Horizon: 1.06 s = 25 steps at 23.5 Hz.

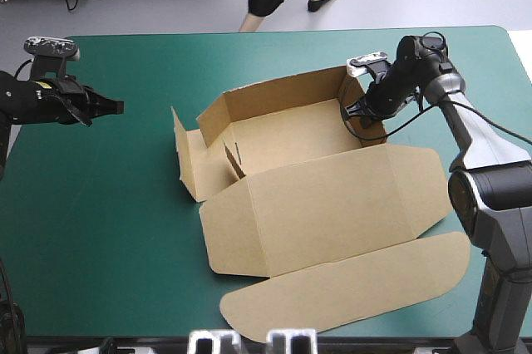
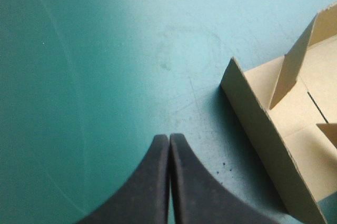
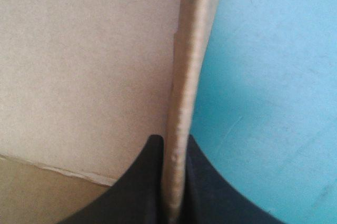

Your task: Fold the box

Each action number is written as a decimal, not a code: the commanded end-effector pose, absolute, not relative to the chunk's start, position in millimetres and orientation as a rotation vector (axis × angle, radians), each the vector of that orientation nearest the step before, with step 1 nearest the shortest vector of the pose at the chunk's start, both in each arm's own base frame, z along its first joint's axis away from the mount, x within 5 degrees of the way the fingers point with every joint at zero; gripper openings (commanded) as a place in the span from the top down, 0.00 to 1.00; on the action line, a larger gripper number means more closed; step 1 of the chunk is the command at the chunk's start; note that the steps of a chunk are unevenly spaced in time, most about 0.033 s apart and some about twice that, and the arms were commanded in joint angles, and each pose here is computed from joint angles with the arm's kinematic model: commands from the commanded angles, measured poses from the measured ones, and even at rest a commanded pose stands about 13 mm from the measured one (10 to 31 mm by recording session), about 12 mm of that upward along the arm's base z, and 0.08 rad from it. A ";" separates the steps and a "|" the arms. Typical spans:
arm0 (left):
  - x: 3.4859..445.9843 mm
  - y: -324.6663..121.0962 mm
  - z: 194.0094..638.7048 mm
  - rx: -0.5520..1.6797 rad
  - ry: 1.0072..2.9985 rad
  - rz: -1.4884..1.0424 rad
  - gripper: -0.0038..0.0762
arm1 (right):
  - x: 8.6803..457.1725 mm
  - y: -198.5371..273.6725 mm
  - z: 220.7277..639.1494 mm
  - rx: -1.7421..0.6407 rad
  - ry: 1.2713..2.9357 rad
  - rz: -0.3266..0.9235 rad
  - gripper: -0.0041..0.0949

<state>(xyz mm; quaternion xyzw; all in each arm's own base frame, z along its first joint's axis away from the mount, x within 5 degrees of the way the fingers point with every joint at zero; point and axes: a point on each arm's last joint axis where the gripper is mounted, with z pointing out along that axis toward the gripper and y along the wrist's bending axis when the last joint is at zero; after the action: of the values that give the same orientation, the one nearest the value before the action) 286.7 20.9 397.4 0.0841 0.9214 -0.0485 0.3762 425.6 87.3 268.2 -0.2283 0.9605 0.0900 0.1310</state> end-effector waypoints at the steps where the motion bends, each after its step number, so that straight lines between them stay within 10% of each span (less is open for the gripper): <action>1: 280.6 19.6 418.9 0.187 2.257 -0.122 0.97 | 419.0 84.6 307.6 -0.677 2.688 0.291 0.98; 12: 326.1 36.8 368.1 0.086 2.423 -0.047 0.96 | 390.1 10.8 398.4 -0.466 2.357 0.559 0.98; 25: 367.9 -25.1 337.4 0.417 2.088 -1.129 0.93 | 383.2 13.8 410.4 -0.495 2.296 0.595 0.98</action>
<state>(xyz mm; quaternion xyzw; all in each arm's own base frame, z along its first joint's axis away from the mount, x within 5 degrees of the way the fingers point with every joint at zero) 375.6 -11.6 302.4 0.1272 0.8681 -0.3637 0.3130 400.4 9.2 374.6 -0.1826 0.9103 0.2110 0.3059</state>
